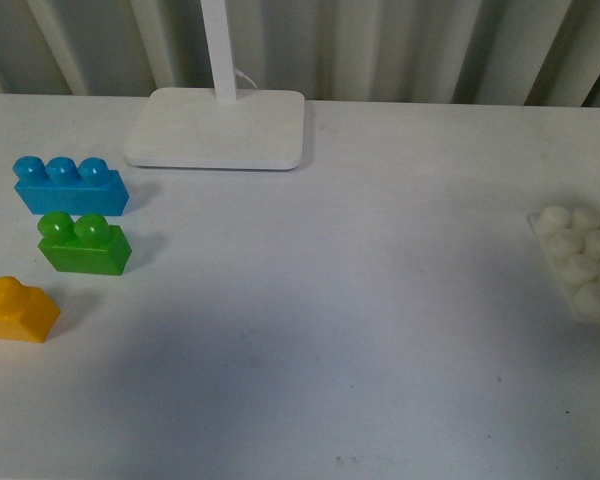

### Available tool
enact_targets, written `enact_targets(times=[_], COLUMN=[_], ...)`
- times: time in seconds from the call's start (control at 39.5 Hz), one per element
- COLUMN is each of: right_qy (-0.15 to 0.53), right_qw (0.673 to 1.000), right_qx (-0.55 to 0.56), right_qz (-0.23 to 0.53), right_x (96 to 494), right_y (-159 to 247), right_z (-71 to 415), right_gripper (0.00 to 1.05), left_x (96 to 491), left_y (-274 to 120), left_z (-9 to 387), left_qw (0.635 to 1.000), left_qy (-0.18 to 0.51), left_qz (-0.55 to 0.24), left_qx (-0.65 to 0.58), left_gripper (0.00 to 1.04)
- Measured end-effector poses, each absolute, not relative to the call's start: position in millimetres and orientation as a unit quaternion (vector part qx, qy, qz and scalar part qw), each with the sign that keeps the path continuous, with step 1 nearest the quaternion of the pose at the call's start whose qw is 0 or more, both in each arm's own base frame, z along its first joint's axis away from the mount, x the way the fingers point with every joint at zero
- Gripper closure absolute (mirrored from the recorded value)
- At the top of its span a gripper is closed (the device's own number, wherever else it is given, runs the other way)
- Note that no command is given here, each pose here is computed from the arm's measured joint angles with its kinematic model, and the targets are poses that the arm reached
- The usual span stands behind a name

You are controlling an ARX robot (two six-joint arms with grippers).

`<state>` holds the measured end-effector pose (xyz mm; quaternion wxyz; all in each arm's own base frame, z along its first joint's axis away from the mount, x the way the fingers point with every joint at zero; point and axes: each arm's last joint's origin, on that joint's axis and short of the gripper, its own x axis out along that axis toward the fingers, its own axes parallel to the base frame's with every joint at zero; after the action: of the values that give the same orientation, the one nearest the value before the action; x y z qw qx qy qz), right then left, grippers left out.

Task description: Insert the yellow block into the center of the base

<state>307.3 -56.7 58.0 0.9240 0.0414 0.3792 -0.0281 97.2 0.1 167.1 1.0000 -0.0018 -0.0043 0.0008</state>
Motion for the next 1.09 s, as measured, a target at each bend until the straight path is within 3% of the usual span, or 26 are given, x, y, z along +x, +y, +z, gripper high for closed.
enact_targets(times=[0.28, 0.66, 1.09], right_qy=[0.388, 0.402, 0.417], right_qw=[0.920, 0.914, 0.906], right_qx=[0.055, 0.031, 0.038], right_qz=[-0.021, 0.046, 0.061], right_x=[315.5, 321.7, 326.9], right_y=[-34.1, 45.8, 138.6], right_z=[50.2, 52.4, 55.5], right_gripper=[0.09, 0.09, 0.09], left_x=[97.2, 97.2, 97.2], left_y=[0.1, 0.1, 0.1], left_z=[167.1, 167.1, 167.1], left_qw=[1.000, 1.000, 1.000], left_qy=[-0.004, -0.004, -0.004], left_qz=[0.001, 0.001, 0.001], left_qx=[-0.002, -0.002, -0.002], left_gripper=[0.06, 0.06, 0.06])
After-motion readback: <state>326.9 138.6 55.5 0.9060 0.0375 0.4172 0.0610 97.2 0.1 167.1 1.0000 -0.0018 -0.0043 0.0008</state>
